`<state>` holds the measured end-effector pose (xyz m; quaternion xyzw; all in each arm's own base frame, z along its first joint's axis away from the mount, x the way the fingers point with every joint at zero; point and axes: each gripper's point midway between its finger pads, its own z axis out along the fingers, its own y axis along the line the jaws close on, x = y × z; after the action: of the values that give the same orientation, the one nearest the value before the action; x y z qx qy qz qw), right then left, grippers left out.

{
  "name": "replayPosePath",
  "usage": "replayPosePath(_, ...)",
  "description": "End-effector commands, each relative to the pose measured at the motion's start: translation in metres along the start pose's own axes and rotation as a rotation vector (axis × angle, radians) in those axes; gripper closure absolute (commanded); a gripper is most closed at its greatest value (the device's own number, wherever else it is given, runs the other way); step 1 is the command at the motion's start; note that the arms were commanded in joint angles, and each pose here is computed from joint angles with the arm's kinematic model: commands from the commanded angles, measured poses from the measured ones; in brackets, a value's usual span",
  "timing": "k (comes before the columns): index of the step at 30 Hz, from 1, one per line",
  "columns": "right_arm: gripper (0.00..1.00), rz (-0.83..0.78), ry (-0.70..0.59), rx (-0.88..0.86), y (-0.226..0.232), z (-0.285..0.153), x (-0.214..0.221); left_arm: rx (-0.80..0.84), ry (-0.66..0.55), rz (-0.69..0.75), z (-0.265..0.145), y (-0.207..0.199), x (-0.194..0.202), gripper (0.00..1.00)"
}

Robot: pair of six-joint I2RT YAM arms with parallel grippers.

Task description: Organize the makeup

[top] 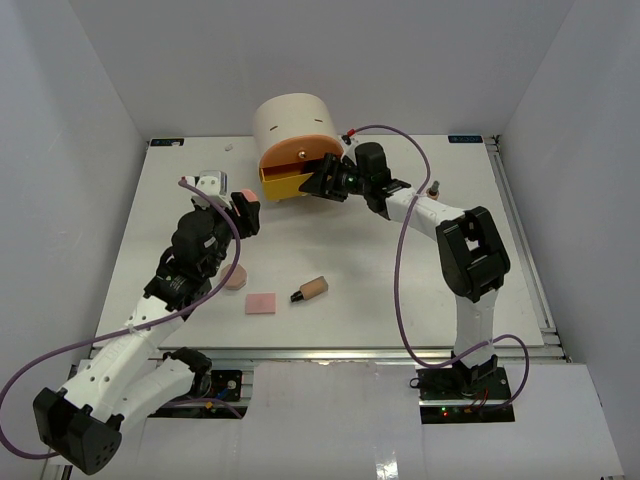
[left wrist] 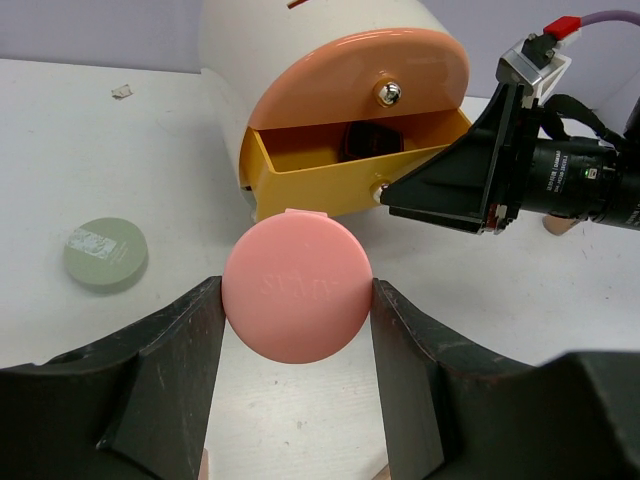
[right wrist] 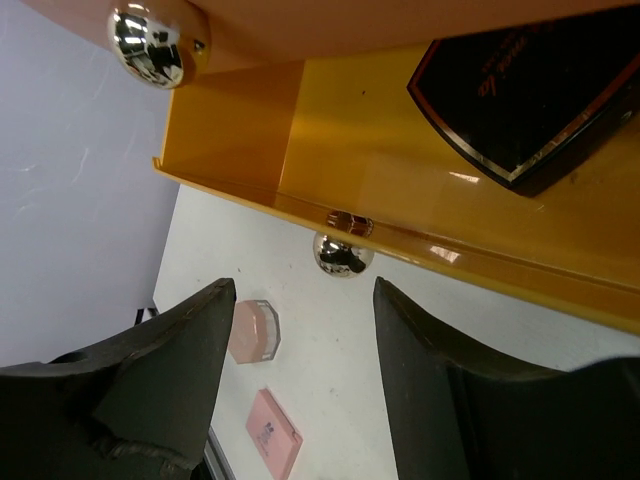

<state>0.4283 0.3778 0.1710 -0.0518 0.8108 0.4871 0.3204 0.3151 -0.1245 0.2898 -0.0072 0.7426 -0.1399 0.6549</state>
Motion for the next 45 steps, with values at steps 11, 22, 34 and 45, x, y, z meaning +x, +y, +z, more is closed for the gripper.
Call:
replayPosePath(11, 0.39, -0.013, -0.088, 0.195, 0.005, 0.016, -0.009, -0.013, -0.042, -0.041, -0.010, 0.006, -0.007, 0.74)
replayPosePath(22, 0.43, -0.113, -0.198, 0.347, -0.011, 0.018, -0.037, -0.014, -0.043, -0.042, -0.010, 0.006, -0.006, 0.74)
replayPosePath(34, 0.70, -0.138, -0.197, 0.362, -0.017, 0.022, -0.037, -0.012, -0.042, -0.052, -0.011, 0.006, -0.005, 0.74)
replayPosePath(45, 0.83, -0.124, -0.145, 0.323, -0.014, -0.002, -0.007, 0.035, -0.031, -0.064, -0.005, -0.005, -0.003, 0.74)
